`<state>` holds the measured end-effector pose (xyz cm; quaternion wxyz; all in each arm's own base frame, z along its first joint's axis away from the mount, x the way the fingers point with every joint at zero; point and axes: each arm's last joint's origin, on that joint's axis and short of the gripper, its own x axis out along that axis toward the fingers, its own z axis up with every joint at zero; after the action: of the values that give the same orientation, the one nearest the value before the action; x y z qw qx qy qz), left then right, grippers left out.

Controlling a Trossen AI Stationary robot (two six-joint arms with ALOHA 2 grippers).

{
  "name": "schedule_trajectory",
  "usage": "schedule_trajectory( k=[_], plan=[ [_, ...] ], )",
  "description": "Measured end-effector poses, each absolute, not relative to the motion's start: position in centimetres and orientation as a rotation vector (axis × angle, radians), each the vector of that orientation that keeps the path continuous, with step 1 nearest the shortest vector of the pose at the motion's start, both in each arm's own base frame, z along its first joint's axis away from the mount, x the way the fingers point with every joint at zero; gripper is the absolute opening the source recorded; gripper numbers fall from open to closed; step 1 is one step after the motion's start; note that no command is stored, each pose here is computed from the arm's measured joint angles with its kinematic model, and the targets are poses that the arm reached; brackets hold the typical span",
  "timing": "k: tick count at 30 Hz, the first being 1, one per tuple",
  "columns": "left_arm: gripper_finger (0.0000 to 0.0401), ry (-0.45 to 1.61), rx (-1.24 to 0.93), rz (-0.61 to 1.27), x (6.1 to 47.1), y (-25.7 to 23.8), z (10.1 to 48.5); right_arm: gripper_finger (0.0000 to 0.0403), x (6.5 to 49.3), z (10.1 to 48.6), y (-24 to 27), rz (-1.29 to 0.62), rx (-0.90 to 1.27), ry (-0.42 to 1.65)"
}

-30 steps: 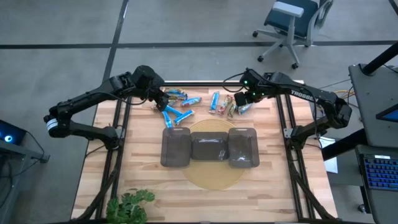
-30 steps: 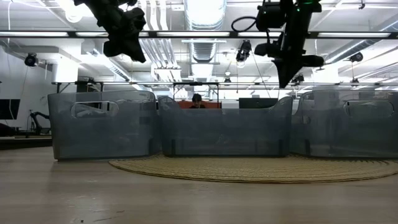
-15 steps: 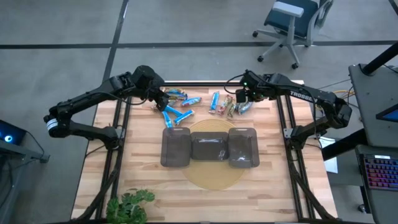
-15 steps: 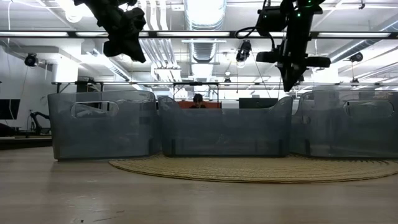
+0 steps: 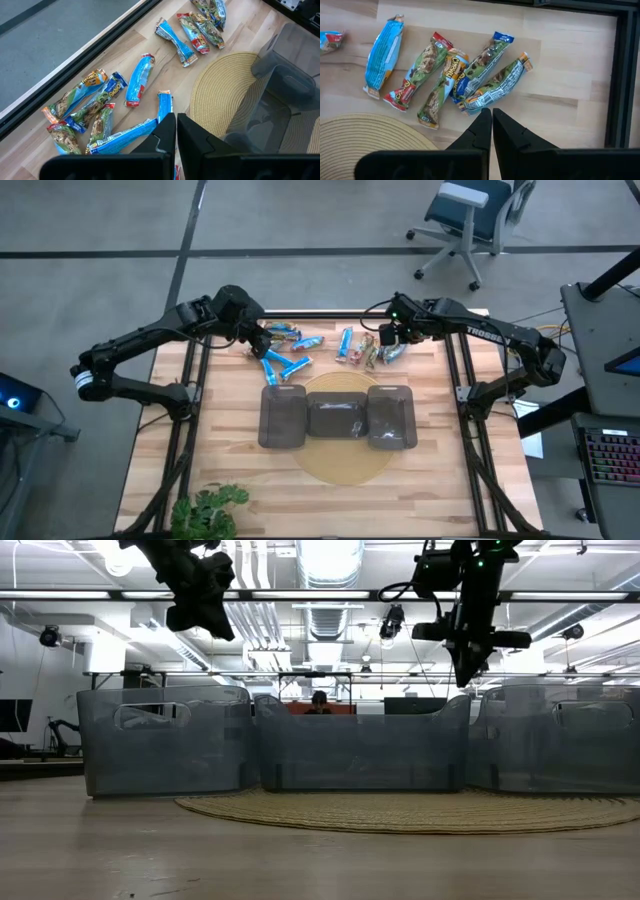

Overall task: Pick and place Granola Bars by type
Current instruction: Put the red granola bar into the left black bin

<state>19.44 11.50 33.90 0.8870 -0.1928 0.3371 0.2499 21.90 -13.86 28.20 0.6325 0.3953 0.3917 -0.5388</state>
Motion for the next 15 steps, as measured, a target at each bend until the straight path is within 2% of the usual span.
schedule_trajectory(
  k=[15],
  plan=[
    [0.0, 0.701, -0.401, 0.52, 19.44, 11.52, 33.9, 0.0008, 21.92, 28.2, -13.87, -1.179, 0.83, 0.944]
  ],
)
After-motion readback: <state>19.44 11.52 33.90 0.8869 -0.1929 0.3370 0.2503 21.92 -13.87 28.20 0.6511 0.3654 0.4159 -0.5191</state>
